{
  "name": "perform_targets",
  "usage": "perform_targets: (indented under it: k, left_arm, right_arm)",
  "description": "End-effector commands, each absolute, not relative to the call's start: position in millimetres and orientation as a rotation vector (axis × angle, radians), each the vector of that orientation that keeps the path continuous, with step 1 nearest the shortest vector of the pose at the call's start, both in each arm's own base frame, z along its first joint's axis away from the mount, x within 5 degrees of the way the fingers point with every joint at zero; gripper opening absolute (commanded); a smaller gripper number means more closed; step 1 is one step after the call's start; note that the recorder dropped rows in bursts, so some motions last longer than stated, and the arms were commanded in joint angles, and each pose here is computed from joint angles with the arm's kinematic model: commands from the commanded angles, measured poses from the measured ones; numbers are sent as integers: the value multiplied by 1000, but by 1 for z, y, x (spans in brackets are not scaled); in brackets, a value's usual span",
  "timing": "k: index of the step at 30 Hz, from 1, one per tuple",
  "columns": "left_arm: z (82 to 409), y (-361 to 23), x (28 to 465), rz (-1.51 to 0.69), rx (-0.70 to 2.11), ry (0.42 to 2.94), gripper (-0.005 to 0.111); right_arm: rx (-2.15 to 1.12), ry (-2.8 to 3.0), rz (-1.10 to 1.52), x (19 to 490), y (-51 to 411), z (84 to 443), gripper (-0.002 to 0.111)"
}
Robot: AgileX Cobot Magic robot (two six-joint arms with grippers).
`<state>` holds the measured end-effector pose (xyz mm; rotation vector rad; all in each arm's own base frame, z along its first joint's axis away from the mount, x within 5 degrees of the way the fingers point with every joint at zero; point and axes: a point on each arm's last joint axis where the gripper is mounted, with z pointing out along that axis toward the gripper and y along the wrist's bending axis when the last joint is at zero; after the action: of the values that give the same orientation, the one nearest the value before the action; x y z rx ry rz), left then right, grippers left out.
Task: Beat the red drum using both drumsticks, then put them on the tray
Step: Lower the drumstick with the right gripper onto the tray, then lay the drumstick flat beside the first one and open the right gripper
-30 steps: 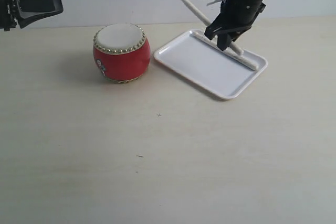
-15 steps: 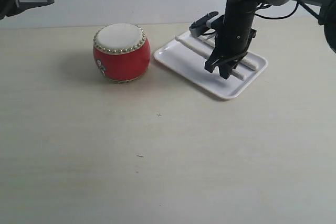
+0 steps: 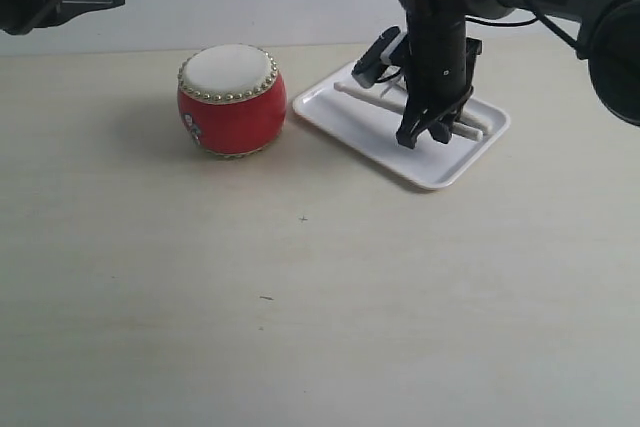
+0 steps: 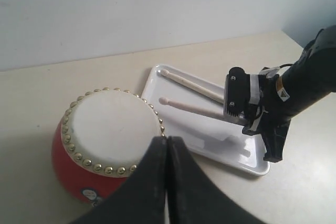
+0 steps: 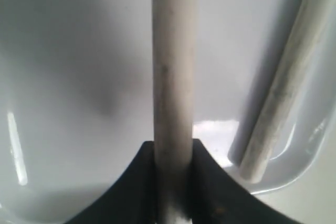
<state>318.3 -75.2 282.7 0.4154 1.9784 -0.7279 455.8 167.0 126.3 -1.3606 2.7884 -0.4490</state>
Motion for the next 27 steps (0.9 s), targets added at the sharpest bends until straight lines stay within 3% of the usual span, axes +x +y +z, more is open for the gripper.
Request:
perform_targets:
  k: [1,12,27]
  left_arm:
    - [284,-77,316,-725,421,1973,0]
    - [284,-77,316,-727,422,1973,0]
    - [285,-78,316,-738,429,1970,0]
  right_arm:
    - [-1448,2681,-611,452,184,135,0]
    - [-1464,2634,-653,453,189,136,0]
    - [-1467,2718,-490,448,192,125,0]
